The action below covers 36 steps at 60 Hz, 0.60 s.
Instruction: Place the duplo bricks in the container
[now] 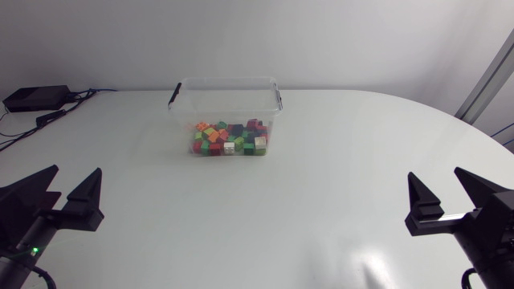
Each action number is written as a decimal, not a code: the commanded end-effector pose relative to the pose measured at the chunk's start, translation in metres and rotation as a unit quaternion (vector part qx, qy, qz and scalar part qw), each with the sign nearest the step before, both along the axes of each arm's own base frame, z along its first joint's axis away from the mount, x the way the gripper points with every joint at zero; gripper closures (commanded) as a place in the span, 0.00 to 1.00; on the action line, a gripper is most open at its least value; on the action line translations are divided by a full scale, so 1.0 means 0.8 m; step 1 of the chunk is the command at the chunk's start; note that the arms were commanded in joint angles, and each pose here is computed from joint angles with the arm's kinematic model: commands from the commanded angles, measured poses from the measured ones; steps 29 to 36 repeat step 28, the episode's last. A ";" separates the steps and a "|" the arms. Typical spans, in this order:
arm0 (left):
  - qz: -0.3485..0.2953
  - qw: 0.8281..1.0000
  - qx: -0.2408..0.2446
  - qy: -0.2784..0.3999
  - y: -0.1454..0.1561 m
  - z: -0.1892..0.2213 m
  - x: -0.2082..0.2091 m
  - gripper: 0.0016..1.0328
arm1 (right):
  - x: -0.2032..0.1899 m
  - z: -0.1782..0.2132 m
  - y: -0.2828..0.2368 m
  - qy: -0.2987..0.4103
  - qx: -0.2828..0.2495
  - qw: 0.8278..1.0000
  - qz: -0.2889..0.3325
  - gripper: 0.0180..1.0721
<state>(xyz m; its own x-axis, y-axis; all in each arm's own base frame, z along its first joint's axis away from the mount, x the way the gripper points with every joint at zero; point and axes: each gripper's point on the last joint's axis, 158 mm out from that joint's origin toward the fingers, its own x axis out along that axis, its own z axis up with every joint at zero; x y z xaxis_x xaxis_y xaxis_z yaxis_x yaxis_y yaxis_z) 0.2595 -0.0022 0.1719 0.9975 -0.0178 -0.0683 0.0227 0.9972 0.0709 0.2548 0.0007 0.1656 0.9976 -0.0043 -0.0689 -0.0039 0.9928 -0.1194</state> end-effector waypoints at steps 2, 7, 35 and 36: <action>0.002 1.000 -0.024 0.004 -0.001 -0.019 -0.003 0.06 | 0.000 -0.014 -0.002 -0.001 0.035 0.999 -0.004 0.04; 0.003 0.999 -0.032 -0.001 -0.001 -0.025 -0.006 0.06 | 0.000 -0.019 -0.003 -0.005 0.052 0.999 -0.006 0.04; 0.003 0.999 -0.036 -0.003 -0.001 -0.027 -0.007 0.05 | -0.001 -0.021 -0.003 -0.006 0.060 0.998 -0.007 0.04; 0.003 0.999 -0.036 -0.003 -0.001 -0.027 -0.007 0.05 | -0.001 -0.021 -0.003 -0.006 0.060 0.998 -0.007 0.04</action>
